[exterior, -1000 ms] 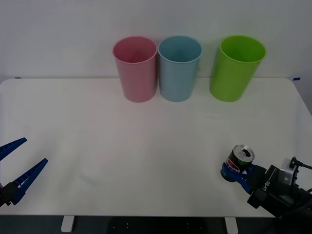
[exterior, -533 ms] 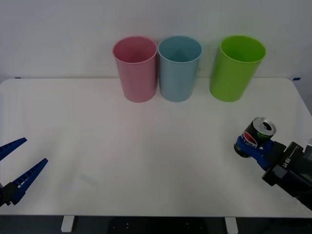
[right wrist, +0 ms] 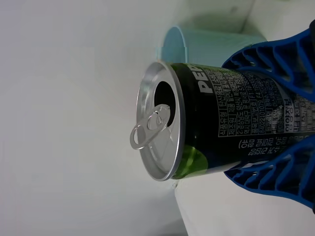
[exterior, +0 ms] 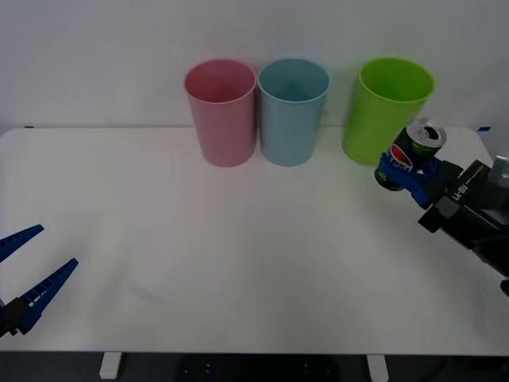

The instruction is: Grasp the object on the table and drop it into the matching bin: aluminum can to the light blue bin, PET bottle to the pink bin.

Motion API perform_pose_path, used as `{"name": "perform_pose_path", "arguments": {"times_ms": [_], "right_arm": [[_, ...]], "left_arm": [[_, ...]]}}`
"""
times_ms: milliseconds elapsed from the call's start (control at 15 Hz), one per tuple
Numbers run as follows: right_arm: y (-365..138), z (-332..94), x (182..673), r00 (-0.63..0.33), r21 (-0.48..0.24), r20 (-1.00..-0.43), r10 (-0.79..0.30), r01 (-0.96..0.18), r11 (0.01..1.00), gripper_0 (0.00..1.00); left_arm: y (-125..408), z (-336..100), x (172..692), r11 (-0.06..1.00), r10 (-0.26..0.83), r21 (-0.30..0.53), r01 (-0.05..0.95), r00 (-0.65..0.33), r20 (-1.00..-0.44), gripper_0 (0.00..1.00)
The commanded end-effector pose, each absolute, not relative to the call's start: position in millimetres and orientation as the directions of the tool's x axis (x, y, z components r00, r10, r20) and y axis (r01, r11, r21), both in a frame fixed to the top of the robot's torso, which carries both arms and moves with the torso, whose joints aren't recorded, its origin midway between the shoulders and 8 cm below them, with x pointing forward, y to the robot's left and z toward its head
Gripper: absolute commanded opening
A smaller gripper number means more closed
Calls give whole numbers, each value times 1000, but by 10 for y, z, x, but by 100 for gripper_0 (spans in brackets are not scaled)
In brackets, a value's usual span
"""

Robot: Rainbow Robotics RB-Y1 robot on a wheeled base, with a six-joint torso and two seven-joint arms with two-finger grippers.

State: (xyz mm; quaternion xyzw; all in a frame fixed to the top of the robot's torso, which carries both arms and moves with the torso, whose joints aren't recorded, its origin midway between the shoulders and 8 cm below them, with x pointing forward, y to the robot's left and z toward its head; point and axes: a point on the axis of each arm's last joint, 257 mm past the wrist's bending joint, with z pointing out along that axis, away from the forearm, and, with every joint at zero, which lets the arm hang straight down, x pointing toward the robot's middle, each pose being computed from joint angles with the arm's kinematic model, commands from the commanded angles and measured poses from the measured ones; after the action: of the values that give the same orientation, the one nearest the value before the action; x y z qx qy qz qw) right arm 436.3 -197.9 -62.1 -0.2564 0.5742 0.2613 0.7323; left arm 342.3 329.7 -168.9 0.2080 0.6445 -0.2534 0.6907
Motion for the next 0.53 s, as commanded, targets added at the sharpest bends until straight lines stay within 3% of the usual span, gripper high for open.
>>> {"name": "perform_pose_path", "arguments": {"times_ms": [67,533], "right_arm": [[-1847,-445,4603,218,-71,-971,99,-657,751,0],[-1611,-290,5242,210,-66,-972,105,-674,736,0]], "left_arm": [[3297,-1689,3423,785,-82,-39,618,41,-996,100],[3297,-1689,3423,785,-82,-39,618,41,-996,100]]}}
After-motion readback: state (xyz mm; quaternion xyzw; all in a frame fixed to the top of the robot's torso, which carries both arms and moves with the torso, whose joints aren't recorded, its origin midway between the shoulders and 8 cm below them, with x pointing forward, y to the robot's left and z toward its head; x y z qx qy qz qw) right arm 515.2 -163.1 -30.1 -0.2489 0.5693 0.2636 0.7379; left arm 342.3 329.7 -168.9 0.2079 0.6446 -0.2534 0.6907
